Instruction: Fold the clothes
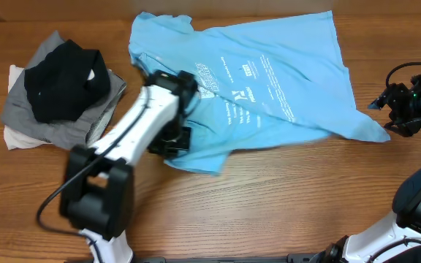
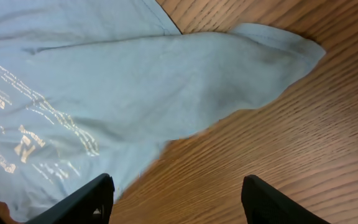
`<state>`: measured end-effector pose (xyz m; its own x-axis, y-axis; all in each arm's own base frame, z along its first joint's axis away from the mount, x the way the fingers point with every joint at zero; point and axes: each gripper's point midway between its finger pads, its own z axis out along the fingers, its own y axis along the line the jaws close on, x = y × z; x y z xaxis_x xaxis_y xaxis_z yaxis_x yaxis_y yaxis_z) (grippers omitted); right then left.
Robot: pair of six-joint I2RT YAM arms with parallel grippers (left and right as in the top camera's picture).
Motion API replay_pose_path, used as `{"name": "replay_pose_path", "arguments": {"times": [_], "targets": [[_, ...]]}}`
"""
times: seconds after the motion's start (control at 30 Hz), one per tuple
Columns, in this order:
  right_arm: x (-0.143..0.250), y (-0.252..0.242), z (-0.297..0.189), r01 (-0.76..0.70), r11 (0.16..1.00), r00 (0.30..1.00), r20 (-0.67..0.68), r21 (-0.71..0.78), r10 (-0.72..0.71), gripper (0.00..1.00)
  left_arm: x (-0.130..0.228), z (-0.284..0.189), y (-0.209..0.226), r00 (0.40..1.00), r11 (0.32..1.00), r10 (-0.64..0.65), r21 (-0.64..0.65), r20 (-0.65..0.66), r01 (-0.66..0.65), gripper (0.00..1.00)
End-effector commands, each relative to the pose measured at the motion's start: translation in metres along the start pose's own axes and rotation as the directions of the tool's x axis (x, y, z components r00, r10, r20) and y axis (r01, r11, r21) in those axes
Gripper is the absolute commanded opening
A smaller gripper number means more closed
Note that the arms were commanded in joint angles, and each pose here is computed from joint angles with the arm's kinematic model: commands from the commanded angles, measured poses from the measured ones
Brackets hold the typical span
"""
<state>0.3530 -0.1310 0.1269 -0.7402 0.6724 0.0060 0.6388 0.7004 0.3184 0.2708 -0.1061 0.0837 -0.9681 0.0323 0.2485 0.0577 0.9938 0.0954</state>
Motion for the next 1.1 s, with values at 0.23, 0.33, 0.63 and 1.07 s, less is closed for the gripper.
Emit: {"name": "replay_pose_path", "arguments": {"times": [0.23,0.33,0.63,1.07], "targets": [[0.003,-0.002,-0.001,-0.002,1.000,1.000,0.002,0.007,0.002,0.79,0.032,-0.019,0.085,0.989,0.976,-0.142,-0.172,-0.044,0.133,0.04],[0.004,-0.004,0.005,-0.005,1.000,1.000,-0.003,0.008,0.006,0.79,0.040,-0.005,0.097,0.980,0.970,-0.177,-0.187,-0.089,0.158,0.04],[0.043,-0.042,0.051,-0.106,0.983,0.987,-0.104,0.149,0.122,0.83,0.046,0.025,0.090,0.971,0.975,-0.199,-0.124,-0.133,0.183,0.04],[0.075,-0.066,0.107,-0.184,0.980,0.970,-0.149,0.082,0.194,0.04,0.050,0.033,0.100,0.958,0.968,-0.240,-0.116,-0.158,0.223,0.04]]}}
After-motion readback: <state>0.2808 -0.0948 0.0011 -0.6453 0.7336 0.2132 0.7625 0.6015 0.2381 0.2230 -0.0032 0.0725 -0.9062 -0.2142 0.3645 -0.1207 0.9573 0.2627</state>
